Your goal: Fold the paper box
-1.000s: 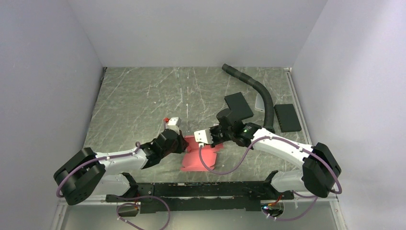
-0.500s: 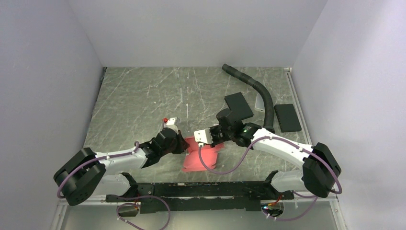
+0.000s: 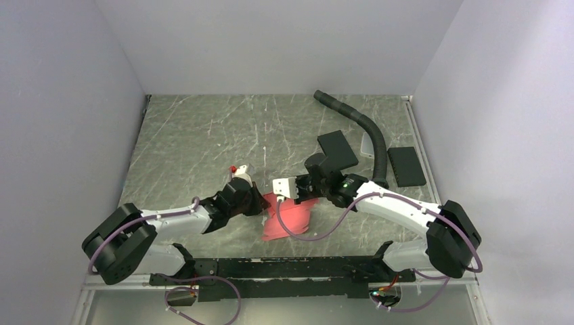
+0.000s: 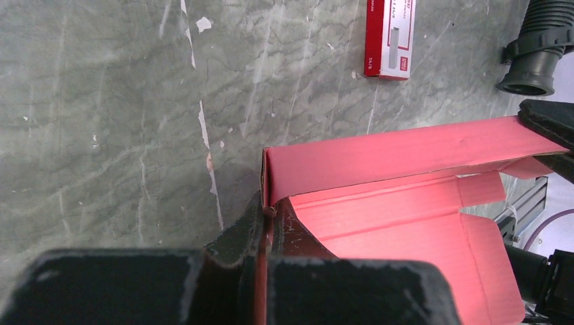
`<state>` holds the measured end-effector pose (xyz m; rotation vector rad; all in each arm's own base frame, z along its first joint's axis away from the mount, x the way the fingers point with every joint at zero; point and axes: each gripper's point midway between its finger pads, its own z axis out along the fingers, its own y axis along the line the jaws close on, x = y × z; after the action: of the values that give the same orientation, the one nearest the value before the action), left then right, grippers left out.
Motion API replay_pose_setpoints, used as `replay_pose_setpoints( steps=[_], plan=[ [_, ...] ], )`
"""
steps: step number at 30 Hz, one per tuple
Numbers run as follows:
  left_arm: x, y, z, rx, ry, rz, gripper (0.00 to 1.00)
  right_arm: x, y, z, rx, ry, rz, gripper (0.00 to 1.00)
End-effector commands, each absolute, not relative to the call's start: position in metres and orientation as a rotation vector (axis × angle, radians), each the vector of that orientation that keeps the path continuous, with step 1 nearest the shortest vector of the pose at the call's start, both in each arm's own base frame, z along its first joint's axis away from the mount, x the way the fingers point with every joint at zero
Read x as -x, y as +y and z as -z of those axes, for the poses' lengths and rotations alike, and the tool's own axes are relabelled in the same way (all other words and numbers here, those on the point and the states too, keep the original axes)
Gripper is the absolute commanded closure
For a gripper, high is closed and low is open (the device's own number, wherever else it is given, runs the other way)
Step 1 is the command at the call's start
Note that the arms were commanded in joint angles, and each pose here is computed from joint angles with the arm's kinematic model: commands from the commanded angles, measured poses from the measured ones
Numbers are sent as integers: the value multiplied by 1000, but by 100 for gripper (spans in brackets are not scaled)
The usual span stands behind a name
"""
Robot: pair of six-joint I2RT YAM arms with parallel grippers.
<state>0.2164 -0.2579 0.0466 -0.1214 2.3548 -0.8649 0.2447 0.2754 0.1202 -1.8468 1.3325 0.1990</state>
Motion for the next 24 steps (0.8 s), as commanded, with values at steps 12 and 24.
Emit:
replay_pose_setpoints(
  steps=[12, 24],
  plan=[
    [-216, -247, -48, 138, 2392, 780, 100, -242, 288, -151, 1760, 1376, -333, 55],
    [-237, -205, -74, 107, 2172, 590, 100, -200, 255, -230, 1657, 1317, -786, 34]
  ],
)
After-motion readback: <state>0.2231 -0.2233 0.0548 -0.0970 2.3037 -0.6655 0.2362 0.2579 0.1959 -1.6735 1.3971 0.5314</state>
